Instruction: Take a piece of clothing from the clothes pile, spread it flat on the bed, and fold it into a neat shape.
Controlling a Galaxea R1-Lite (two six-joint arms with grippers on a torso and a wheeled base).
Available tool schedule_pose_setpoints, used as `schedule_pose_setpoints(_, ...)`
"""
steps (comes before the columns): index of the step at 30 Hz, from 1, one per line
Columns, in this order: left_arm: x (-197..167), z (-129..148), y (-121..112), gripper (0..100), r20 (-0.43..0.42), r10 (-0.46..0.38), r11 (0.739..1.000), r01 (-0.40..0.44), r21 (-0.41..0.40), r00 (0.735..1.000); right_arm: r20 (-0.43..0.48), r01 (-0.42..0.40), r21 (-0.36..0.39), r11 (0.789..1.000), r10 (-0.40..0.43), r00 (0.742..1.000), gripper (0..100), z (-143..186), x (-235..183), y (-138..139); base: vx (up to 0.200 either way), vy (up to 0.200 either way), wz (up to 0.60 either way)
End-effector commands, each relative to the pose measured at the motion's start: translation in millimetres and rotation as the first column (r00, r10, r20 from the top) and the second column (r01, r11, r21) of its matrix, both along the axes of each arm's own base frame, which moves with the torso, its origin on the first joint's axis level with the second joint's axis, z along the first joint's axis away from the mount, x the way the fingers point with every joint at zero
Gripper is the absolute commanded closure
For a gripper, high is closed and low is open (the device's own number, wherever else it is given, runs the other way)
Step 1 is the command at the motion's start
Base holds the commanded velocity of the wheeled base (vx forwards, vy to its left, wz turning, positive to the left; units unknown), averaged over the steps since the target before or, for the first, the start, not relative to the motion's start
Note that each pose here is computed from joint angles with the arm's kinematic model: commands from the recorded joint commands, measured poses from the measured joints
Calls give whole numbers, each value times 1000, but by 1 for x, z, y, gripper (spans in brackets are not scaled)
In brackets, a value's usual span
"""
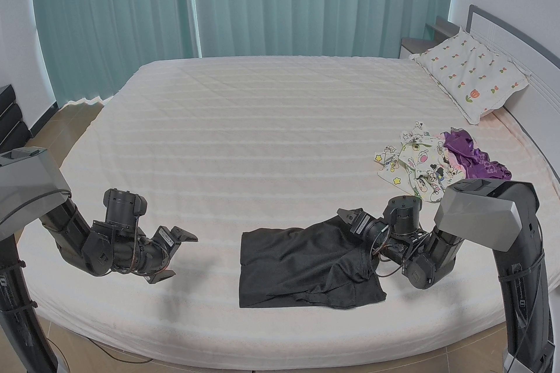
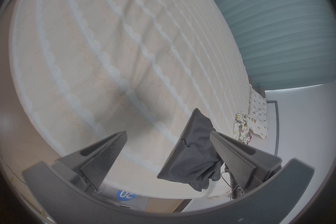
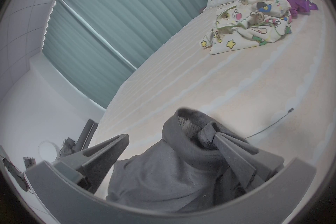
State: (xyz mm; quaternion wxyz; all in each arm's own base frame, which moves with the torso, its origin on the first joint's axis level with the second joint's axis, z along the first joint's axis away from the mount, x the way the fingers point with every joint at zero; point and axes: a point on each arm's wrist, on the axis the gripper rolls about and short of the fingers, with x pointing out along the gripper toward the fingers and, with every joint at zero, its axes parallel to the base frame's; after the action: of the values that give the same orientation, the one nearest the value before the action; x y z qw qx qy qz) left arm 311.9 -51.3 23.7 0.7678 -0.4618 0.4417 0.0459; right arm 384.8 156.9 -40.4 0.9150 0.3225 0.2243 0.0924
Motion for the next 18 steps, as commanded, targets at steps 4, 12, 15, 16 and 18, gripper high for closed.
schedule_pose_setpoints(4,0,-2,0,0,-5,2,1000,-2,2,1000,-18,88,-15,996,-89,996,0,-7,2,-15,0,0,0)
schedule_pose_setpoints(12,0,-2,0,0,-4,1,1000,-1,0,1000,14,79,17,997,-80,997,0,30,-25,-34,0,0,0)
schedule_pose_setpoints(15,1,-2,0,0,-4,2,1000,-2,1,1000,-7,-12,32,999,12,1000,0,38,-45,-40,0,0,0)
schedule_pose_setpoints(16,1,-2,0,0,-4,1,1000,-1,0,1000,-33,-80,37,996,81,996,0,40,-58,-43,0,0,0)
schedule_pose_setpoints(18,0,-2,0,0,-6,1,1000,-1,0,1000,-70,-159,17,987,160,985,0,37,-72,-46,0,0,0)
